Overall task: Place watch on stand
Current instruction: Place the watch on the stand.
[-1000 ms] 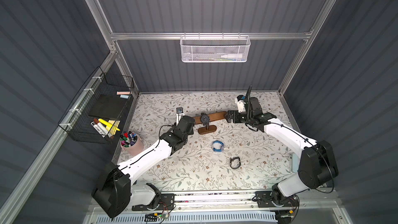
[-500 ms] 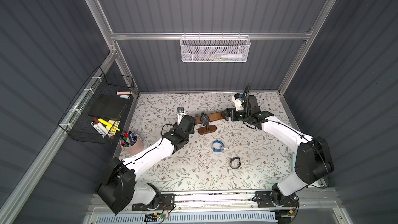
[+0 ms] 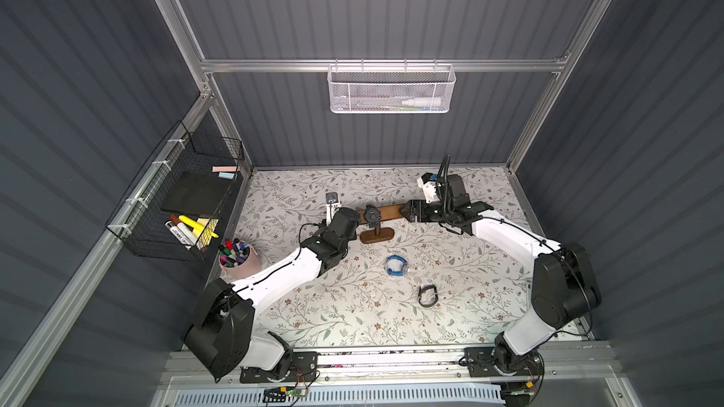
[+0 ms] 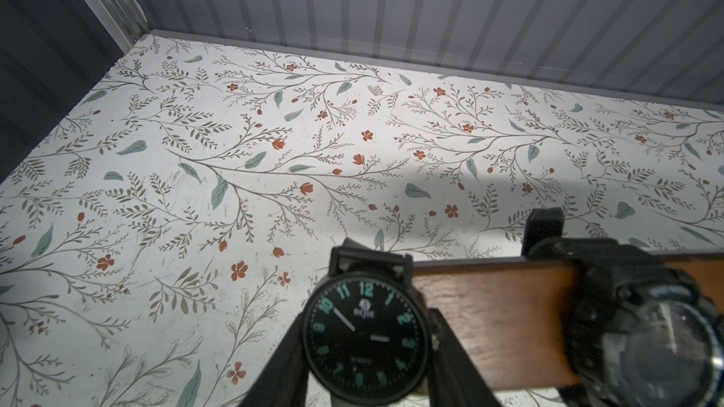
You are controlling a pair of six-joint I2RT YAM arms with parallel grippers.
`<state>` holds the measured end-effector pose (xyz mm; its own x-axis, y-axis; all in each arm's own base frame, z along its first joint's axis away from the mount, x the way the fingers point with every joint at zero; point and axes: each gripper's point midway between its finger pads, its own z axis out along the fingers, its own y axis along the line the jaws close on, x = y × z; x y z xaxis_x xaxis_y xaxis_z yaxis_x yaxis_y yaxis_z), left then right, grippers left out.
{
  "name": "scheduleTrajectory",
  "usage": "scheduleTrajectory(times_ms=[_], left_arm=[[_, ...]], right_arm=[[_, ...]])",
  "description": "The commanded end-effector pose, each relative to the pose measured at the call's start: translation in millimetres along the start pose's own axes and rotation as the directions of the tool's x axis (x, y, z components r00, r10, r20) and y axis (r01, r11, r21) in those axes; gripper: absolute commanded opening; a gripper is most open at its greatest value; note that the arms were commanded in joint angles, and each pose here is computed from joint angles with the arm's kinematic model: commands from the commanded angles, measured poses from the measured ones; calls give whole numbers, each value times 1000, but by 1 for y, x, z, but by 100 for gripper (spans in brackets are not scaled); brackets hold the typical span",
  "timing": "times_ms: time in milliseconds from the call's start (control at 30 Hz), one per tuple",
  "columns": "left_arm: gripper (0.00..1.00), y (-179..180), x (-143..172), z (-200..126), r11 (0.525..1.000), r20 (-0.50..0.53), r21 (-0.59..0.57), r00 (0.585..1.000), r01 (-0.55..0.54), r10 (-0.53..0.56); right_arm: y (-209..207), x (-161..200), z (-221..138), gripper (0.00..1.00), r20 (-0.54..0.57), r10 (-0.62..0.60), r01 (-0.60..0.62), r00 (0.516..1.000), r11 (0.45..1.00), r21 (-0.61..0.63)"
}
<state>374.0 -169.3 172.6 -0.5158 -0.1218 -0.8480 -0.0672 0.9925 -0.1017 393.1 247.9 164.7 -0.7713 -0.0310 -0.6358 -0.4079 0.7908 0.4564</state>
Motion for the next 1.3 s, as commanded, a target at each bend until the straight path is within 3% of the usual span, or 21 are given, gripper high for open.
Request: scheduleTrajectory(times_ms=[0,233,367,733,1100,1267], left_arm=[[20,-13,-16,-1,1000,36,20,999,-5,5],[20,-13,-21,-5,1000,47,21,999,-8,7],[21,-19,-18,-7,999,34,50,999,-5,3],[23,-49,-9,-2,995,14,93,1000,-17,16],[26,-56,-2,-1,995,0,99,1000,-31,31],[39,-52,-1,-1,996,-2,73,999,-43,43]], right_arm=[[7,-11,-2,84,21,-10,10,1000,1000,-28],[6,-8,1,79,10,-5,5,1000,999,-34],[7,-9,1,69,12,-1,2,1000,999,-37],[7,-7,2,67,6,0,0,1000,999,-42],[9,-7,2,65,1,2,-2,1000,999,-53],[10,-8,1,64,3,-1,1,1000,999,-53]])
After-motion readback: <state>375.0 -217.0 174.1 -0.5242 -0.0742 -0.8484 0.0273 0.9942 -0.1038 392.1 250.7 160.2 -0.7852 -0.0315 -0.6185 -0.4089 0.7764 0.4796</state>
